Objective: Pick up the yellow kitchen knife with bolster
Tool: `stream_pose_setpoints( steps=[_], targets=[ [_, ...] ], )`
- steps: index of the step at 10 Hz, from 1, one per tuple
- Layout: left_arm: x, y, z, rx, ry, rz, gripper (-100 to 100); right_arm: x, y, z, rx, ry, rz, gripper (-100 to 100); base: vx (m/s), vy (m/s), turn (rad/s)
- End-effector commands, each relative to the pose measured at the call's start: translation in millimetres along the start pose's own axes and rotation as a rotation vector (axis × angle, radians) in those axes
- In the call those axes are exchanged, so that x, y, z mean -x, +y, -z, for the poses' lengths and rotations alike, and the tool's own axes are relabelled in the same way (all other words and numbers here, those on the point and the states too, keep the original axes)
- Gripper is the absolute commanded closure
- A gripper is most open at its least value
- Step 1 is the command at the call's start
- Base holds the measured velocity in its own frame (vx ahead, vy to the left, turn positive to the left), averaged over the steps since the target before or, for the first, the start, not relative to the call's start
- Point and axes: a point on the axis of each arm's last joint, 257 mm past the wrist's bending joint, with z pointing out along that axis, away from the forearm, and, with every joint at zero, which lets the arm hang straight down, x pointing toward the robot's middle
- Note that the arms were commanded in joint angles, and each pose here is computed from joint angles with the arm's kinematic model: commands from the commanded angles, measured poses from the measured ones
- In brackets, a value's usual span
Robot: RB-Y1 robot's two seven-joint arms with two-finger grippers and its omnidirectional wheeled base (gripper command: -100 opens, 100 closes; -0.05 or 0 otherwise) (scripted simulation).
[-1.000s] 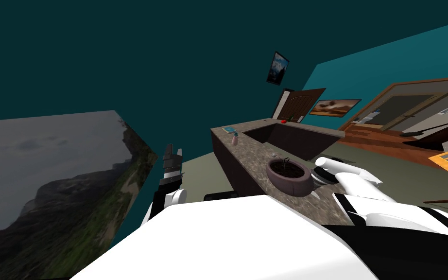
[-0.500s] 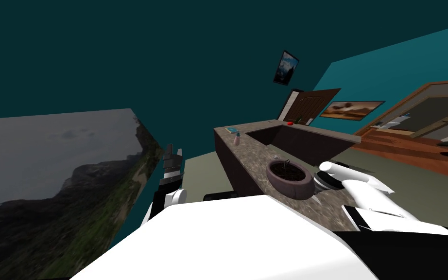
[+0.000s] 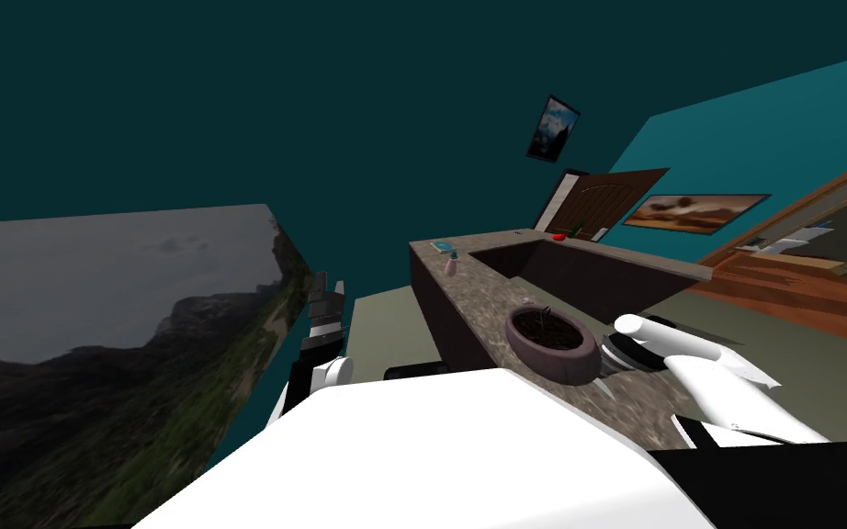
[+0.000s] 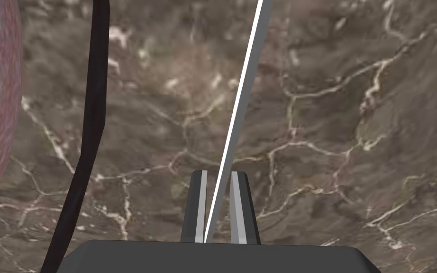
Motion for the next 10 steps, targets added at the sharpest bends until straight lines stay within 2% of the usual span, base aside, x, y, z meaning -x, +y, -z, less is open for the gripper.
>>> stream_pose_setpoints(
  steps=[1, 2, 3, 5, 6, 8, 9, 10],
  targets=[
    [0.0, 0.0, 0.0, 0.000, 0.000, 0.000, 0, 8.9, -4.0, 0.0, 0.003, -0.004, -0.011, 100, -0.020, -0.040, 0.149],
    [0.0, 0.0, 0.0, 0.000, 0.000, 0.000, 0, 19.1, -5.9, -2.5, -0.002, -0.021, -0.017, 100, -0.009, -0.009, 0.029],
    [0.1, 0.0, 0.1, 0.000, 0.000, 0.000, 0, 16.0, -11.4, -0.5, -0.013, 0.018, -0.069, 100, 0.002, -0.043, 0.187],
    [0.0, 0.0, 0.0, 0.000, 0.000, 0.000, 0, 35.1, -15.0, -1.2, -0.004, -0.020, -0.055, 100, -0.016, -0.029, 0.105],
    [0.1, 0.0, 0.1, 0.000, 0.000, 0.000, 0, 33.9, -20.4, 2.1, -0.013, 0.015, -0.109, 100, 0.023, -0.040, 0.229],
    [0.1, 0.0, 0.0, 0.000, 0.000, 0.000, 0, 53.9, -25.1, 1.5, -0.007, -0.026, -0.094, 100, 0.009, -0.032, 0.111],
    [0.1, 0.1, 0.1, 0.000, 0.000, 0.000, 0, 53.7, -30.2, 5.2, -0.016, 0.008, -0.149, 100, 0.004, -0.031, 0.221],
    [0.0, 0.0, 0.0, 0.000, 0.000, 0.000, 0, 64.4, -33.0, 5.3, -0.013, -0.014, -0.146, 100, 0.011, -0.055, 0.154]
  ],
)
